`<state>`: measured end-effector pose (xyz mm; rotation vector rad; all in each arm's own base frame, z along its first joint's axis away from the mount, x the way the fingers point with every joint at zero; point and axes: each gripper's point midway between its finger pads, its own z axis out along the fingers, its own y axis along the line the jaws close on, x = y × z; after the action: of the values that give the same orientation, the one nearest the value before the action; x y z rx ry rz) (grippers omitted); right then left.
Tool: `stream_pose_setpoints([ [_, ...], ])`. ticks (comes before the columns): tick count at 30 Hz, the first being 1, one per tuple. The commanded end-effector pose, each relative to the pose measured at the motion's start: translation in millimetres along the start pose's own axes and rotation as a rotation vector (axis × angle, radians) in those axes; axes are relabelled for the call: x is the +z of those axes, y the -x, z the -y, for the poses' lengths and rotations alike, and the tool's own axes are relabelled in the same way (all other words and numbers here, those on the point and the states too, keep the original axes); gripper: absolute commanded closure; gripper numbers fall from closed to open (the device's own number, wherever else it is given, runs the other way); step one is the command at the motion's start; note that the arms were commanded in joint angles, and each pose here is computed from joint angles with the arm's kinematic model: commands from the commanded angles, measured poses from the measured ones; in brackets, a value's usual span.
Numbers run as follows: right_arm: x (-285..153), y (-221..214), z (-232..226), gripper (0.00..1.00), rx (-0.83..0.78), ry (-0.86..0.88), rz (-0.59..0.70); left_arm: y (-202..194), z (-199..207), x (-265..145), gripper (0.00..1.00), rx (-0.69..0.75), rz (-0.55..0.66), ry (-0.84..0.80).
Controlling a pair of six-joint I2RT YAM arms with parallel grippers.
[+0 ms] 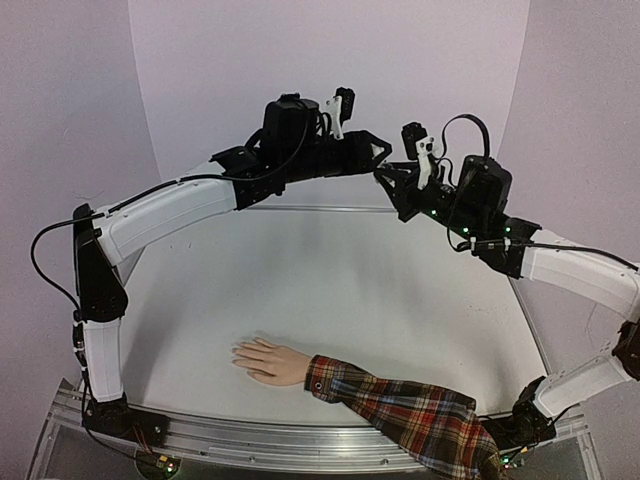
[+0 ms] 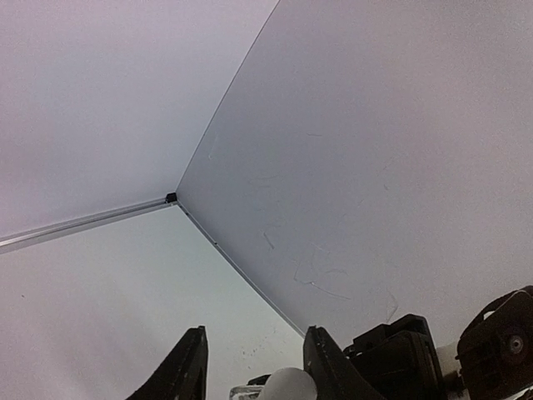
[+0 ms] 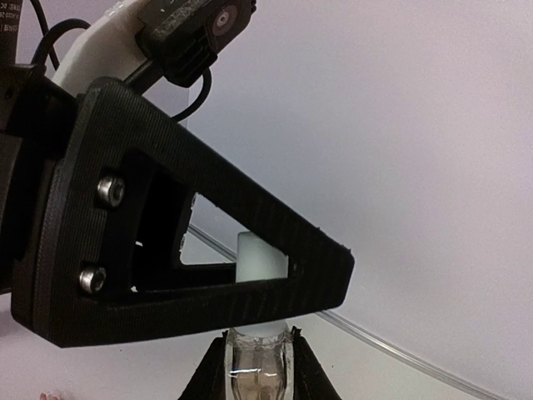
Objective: Paint the nails
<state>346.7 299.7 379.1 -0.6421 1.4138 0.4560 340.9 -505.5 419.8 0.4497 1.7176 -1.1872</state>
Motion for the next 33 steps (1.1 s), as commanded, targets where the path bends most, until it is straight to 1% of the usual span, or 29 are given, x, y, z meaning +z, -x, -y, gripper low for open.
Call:
stream_pose_setpoints([
  [1, 1.9, 27.8, 2.2, 1.0, -0.007, -0.013, 0.071, 14.3, 19.5, -7.0, 0.68, -0.006, 0.019, -0.057],
  [4, 2.6, 27.6, 0.9, 1.0, -0.006, -0.009, 0.071, 13.1, 23.8, -7.4, 0.79, -0.005, 0.011, -0.08],
  [7, 1.5, 30.6, -0.5, 1.0, 0.002, 0.0, 0.078, 9.0, 31.4, -9.3, 0.87, 0.009, -0.008, -0.126],
  [10, -3.5, 37.0, -7.6, 1.0, 0.019, 0.045, 0.098, -1.0, 50.3, -16.6, 0.94, 0.045, -0.058, -0.243],
  [12, -11.5, 46.1, -20.8, 1.0, 0.019, 0.127, 0.128, -14.8, 66.2, -26.9, 0.99, 0.079, -0.112, -0.349],
  [13, -16.6, 50.1, -30.3, 1.0, 0.015, 0.186, 0.142, -18.5, 75.9, -35.5, 1.0, 0.113, -0.128, -0.411],
  [15, -31.0, 59.6, -50.5, 1.0, 0.017, 0.331, 0.177, -32.0, 102.1, -60.1, 1.0, 0.188, -0.185, -0.594],
  [16, -41.8, 67.3, -63.9, 1.0, 0.027, 0.439, 0.202, -42.3, 118.6, -80.9, 1.0, 0.233, -0.23, -0.733],
  [17, -52.5, 74.4, -75.2, 1.0, 0.034, 0.536, 0.222, -47.6, 132.1, -100.8, 1.0, 0.275, -0.243, -0.853],
  [20, -90.8, 93.4, -110.6, 1.0, 0.035, 0.83, 0.269, -66.1, 151.0, -155.9, 1.0, 0.355, -0.304, -1.139],
  [21, -102.8, 99.5, -118.9, 1.0, 0.045, 0.916, 0.276, -65.4, 154.2, -166.6, 1.0, 0.382, -0.308, -1.185],
  [23, -124.2, 112.1, -129.9, 1.0, 0.071, 1.056, 0.282, -60.8, 154.1, -179.6, 1.0, 0.409, -0.318, -1.242],
  [25, -136.5, 121.5, -133.1, 1.0, 0.078, 1.108, 0.289, -52.1, 148.3, -184.7, 1.0, 0.418, -0.315, -1.256],
  [28, -142.7, 128.7, -131.6, 1.0, 0.073, 1.1, 0.305, -41.8, 139.9, -185.4, 1.0, 0.417, -0.291, -1.248],
  [31, -139.1, 128.0, -129.1, 1.0, 0.073, 1.067, 0.31, -36.6, 137.9, -180.4, 1.0, 0.401, -0.291, -1.238],
  [32, -136.1, 126.5, -127.8, 1.0, 0.073, 1.047, 0.312, -33.5, 138.0, -177.1, 0.99, 0.393, -0.284, -1.222],
  [33, -132.0, 123.1, -125.9, 1.0, 0.072, 1.022, 0.31, -29.8, 135.9, -171.7, 0.94, 0.378, -0.274, -1.189],
])
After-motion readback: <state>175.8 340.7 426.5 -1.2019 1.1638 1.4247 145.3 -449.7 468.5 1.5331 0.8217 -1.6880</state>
